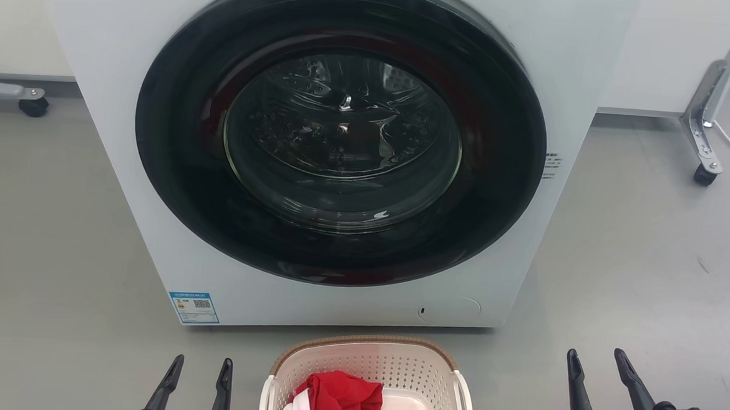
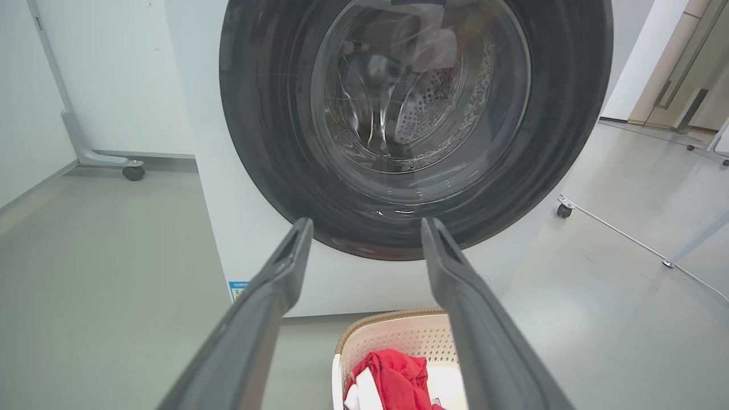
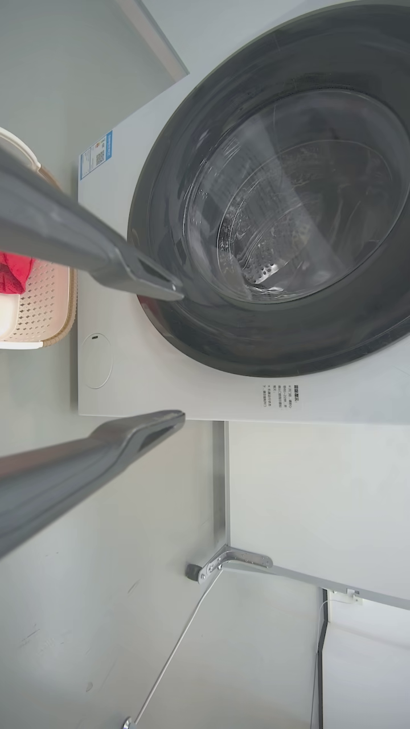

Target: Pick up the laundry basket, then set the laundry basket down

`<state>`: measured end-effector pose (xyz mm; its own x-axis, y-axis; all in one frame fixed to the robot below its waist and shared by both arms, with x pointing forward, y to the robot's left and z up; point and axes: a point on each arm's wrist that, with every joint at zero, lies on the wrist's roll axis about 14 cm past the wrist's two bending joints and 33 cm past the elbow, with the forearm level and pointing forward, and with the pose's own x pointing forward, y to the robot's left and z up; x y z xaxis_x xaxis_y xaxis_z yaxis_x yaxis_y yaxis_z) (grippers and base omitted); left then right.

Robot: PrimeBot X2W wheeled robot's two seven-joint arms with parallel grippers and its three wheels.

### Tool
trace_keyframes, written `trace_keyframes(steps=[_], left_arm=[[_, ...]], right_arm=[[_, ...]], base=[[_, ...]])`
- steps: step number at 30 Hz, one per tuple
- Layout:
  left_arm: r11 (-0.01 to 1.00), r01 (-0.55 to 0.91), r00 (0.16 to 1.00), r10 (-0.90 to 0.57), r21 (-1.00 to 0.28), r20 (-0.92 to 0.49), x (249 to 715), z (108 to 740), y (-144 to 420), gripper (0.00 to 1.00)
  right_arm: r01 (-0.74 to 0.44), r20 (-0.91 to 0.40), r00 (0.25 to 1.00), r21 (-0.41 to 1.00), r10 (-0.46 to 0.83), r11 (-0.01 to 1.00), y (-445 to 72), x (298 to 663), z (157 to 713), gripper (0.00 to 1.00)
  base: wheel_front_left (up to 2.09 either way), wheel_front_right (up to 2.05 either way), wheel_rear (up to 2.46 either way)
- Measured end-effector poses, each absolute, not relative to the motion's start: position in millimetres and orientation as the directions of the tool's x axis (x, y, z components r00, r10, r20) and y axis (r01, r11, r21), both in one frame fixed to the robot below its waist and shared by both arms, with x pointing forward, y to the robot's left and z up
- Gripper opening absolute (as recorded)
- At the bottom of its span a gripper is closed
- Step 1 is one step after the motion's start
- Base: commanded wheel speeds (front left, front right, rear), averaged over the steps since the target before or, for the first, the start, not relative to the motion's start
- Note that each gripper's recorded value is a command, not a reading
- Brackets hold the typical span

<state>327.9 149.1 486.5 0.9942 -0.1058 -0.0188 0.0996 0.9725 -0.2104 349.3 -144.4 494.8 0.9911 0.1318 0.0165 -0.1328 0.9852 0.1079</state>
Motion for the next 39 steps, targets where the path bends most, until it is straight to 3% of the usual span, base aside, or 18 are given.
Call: trace_keyframes(steps=[39], left_arm=[[0.981, 0.049, 0.999, -0.052, -0.188, -0.012, 326, 498, 157, 1.00]], right_arm=[[-0.105, 0.043, 0.994, 0.102, 0.102, 0.989, -151, 344, 502, 1.00]], base=[[0.00, 0.00, 0.00]])
